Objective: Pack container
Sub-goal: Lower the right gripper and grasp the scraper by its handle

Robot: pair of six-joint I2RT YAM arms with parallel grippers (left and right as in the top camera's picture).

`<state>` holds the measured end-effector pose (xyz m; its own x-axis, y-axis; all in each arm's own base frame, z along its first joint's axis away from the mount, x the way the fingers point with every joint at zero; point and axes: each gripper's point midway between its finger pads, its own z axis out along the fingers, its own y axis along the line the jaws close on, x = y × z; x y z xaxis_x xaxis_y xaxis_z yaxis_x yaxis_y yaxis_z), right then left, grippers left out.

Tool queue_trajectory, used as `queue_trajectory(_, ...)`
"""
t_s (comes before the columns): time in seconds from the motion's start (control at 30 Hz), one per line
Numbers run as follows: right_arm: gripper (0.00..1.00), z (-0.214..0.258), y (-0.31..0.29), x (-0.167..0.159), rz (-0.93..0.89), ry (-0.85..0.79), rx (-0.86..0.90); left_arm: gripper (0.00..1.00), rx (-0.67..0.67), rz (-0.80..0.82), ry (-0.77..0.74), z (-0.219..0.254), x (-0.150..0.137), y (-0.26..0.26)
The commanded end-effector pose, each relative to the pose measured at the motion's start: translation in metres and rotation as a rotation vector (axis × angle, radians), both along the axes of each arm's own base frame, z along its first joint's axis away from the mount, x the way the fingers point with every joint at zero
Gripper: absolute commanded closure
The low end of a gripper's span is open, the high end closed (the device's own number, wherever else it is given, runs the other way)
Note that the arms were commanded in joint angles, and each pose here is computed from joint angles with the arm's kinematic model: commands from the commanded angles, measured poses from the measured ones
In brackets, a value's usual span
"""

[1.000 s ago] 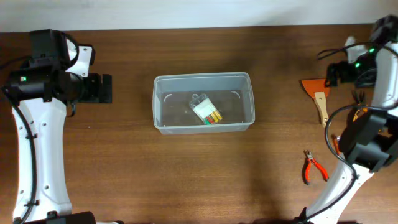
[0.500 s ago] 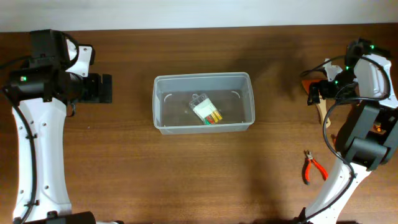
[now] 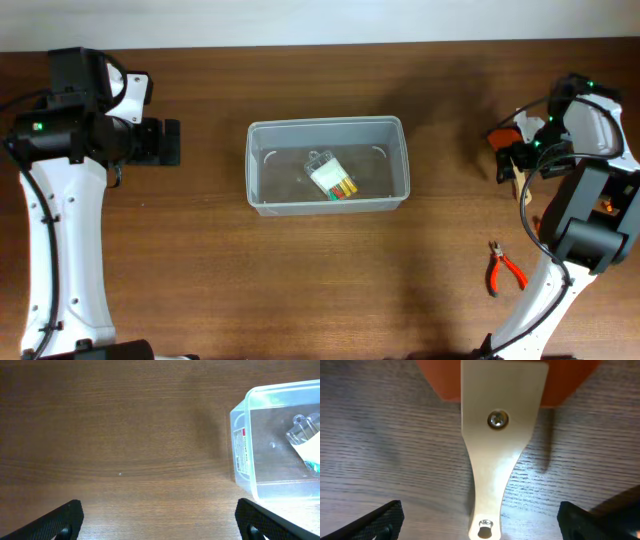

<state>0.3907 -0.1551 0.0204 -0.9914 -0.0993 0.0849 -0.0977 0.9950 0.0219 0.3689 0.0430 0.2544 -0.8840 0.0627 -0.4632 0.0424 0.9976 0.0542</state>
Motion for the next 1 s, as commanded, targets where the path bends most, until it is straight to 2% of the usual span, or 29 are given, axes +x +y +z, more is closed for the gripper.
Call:
queue_trajectory(0.0, 0.01, -0.008, -0.001, -0.004, 0.012, 0.024, -0.015, 0.01, 0.002, 0.009, -0.008, 0.002, 0.003, 0.002)
queue_trajectory(0.5, 0.01, -0.010, 0.000, -0.001, 0.008, 0.008, -0.008, 0.01, 0.002, 0.009, -0.008, 0.002, 0.003, 0.002)
queue_trajectory(0.97, 0.01, -0.029, 0.012, -0.012, -0.005, 0.032, 0.047, 0.01, 0.002, 0.009, -0.008, 0.002, 0.003, 0.002)
